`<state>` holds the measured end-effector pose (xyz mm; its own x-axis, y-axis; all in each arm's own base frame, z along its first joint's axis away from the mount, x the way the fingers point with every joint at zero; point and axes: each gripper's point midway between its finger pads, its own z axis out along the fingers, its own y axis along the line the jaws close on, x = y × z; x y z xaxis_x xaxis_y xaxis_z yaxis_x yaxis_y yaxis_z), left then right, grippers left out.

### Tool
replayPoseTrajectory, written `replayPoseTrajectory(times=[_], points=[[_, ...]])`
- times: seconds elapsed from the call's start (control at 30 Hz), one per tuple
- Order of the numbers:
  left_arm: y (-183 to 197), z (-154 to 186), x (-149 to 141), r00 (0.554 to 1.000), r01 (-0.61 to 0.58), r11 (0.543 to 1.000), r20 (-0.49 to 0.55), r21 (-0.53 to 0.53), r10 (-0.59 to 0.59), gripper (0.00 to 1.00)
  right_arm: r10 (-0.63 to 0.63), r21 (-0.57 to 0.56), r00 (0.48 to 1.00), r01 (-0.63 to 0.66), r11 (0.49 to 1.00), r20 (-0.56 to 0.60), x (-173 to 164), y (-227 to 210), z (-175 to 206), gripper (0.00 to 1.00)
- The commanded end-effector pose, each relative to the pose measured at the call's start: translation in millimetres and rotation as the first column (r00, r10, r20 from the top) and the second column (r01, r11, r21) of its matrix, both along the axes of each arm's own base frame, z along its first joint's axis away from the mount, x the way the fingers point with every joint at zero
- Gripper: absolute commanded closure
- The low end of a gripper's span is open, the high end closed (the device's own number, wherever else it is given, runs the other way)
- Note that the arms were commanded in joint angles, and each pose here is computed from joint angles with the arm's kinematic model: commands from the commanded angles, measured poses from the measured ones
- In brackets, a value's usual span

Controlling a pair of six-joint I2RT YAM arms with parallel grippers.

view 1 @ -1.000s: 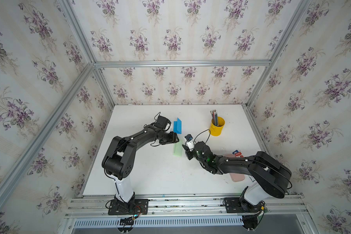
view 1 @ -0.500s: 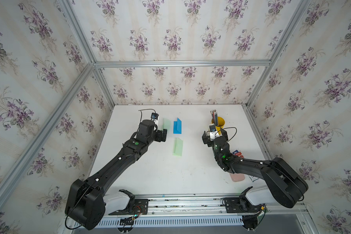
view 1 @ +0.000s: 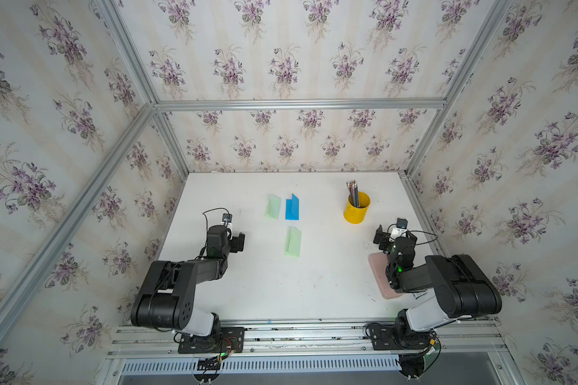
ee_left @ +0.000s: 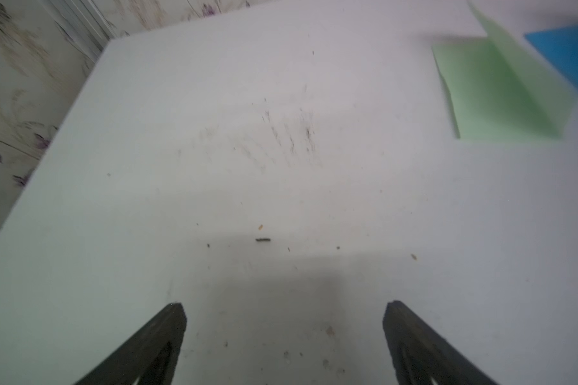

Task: Fold the square paper along the opposite sides
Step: Reset both arms

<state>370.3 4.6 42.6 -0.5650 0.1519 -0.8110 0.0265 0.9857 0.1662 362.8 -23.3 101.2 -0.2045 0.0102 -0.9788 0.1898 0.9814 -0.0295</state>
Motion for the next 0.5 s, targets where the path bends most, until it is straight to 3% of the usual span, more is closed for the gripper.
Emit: replayPoseTrajectory(times=[0.0,0.07,0.23,0.47], points=[[0,49,30,0.974,0.013,0.999,0.225,-0.032,-0.005,0.0,0.153,0.035,0.979,-0.159,0.987,0.135,1,32,31,0.0],[0,49,31,0.975,0.013,0.999,0.222,-0.032,-0.005,0.0,0.279,-0.025,0.945,-0.279,0.96,0.171,-6,52,36,0.0],[1,49,31,0.975,0.01,0.999,0.221,-0.035,-0.002,0.0,0.236,0.013,0.967,-0.239,0.971,0.092,11,47,24,0.0],[0,50,29,0.974,0.016,0.999,0.228,-0.04,-0.006,0.0,0.166,0.029,0.979,-0.17,0.985,0.115,9,34,28,0.0]])
